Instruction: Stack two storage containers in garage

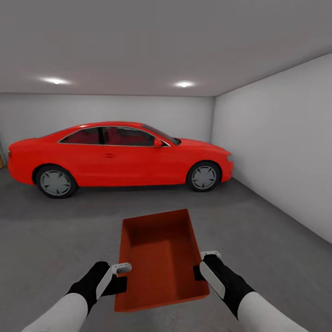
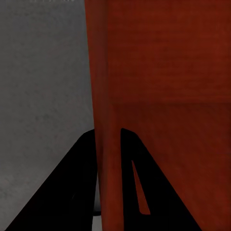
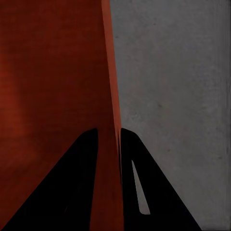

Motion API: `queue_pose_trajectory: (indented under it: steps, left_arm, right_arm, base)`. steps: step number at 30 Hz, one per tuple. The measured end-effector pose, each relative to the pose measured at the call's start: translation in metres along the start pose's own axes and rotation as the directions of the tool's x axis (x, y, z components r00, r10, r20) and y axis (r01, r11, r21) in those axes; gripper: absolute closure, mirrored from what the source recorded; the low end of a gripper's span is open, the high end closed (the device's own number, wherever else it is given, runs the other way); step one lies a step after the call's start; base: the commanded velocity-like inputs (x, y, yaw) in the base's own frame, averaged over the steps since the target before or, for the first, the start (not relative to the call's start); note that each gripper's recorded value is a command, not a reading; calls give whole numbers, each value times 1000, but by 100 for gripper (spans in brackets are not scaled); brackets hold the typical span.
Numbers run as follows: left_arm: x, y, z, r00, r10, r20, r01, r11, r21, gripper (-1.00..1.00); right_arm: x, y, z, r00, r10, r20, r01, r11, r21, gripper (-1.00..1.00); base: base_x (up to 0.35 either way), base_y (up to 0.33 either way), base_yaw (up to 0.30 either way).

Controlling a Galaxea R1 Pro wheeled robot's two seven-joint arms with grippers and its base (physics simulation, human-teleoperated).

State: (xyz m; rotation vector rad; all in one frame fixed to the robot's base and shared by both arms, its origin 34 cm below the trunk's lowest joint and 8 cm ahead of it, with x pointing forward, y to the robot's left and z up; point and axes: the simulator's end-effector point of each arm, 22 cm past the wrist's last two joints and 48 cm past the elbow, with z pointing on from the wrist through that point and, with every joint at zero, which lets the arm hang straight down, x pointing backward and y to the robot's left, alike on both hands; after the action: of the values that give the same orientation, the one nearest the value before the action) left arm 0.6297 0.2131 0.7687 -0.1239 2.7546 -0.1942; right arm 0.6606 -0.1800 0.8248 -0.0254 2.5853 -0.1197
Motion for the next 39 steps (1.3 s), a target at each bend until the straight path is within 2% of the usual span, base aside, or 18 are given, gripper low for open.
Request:
queue_pose_trajectory:
  steps: [39]
  left_arm:
    - [-3, -1, -4, 1000, 1, 9, -1, 1000, 1, 100]
  right_arm:
    - [-3, -1, -4, 1000, 1, 9, -1, 1000, 0, 100]
  base:
    - [0, 0, -279]
